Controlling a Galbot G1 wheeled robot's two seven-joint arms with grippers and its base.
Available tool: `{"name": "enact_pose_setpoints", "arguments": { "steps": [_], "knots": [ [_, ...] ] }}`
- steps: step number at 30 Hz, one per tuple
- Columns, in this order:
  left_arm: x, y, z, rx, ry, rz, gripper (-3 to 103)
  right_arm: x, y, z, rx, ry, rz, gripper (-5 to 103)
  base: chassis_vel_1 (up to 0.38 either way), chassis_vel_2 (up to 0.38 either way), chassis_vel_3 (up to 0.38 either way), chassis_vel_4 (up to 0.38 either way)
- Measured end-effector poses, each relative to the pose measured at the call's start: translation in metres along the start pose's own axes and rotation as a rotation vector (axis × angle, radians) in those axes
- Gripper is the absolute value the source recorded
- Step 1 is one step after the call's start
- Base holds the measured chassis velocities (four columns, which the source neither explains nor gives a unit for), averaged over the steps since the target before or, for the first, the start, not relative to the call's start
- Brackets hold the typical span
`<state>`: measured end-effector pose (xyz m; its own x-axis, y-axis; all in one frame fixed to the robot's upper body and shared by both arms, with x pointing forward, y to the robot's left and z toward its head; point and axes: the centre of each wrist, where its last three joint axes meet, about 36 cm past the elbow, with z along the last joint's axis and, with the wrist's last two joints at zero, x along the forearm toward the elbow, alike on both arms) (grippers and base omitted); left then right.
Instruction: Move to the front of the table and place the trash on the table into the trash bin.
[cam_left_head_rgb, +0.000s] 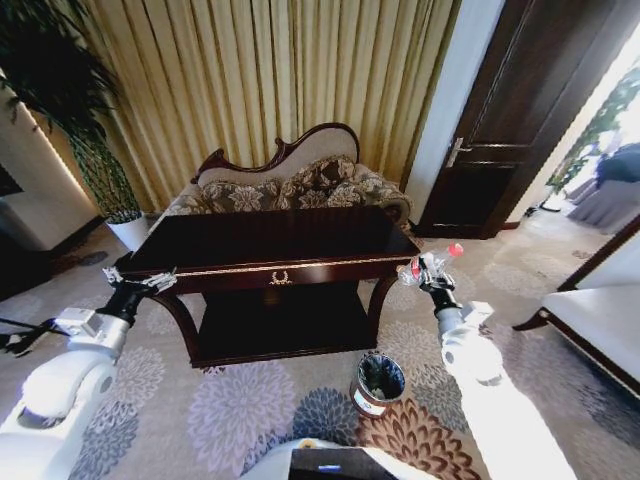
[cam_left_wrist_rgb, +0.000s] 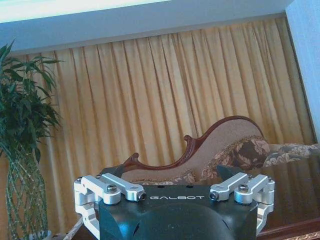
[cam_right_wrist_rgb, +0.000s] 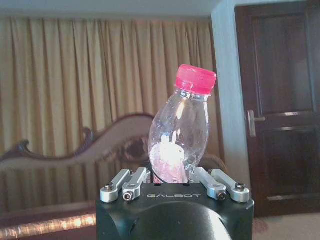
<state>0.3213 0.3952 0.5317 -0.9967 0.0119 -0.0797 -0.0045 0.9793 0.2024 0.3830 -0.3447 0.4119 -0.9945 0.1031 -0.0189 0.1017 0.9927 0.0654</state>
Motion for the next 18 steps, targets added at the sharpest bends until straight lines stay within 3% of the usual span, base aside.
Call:
{"name": "enact_pose_setpoints", "arguments": {
  "steps": [5,10,13,16,18],
  "knots": [
    [0.003,-0.002,0.0,0.008,-0.004,-0.003,100,-0.002,-0.022,0.064,0.049,0.123,0.078,28,0.0,0.0,0.0,0.0],
    [0.004,-0.002,0.0,0.011,-0.005,-0.007,100,0.001,-0.038,0.097,0.086,0.201,0.123,28,0.0,0.0,0.0,0.0],
    [0.005,-0.001,0.0,0.014,-0.011,-0.009,100,0.011,-0.059,0.145,0.178,0.319,0.178,28,0.0,0.0,0.0,0.0],
    [0.005,-0.002,-0.001,0.015,-0.013,-0.009,100,0.015,-0.063,0.154,0.203,0.343,0.185,28,0.0,0.0,0.0,0.0],
    [0.007,-0.001,0.0,0.02,-0.02,-0.013,100,0.025,-0.067,0.179,0.272,0.395,0.194,28,0.0,0.0,0.0,0.0]
  ]
}}
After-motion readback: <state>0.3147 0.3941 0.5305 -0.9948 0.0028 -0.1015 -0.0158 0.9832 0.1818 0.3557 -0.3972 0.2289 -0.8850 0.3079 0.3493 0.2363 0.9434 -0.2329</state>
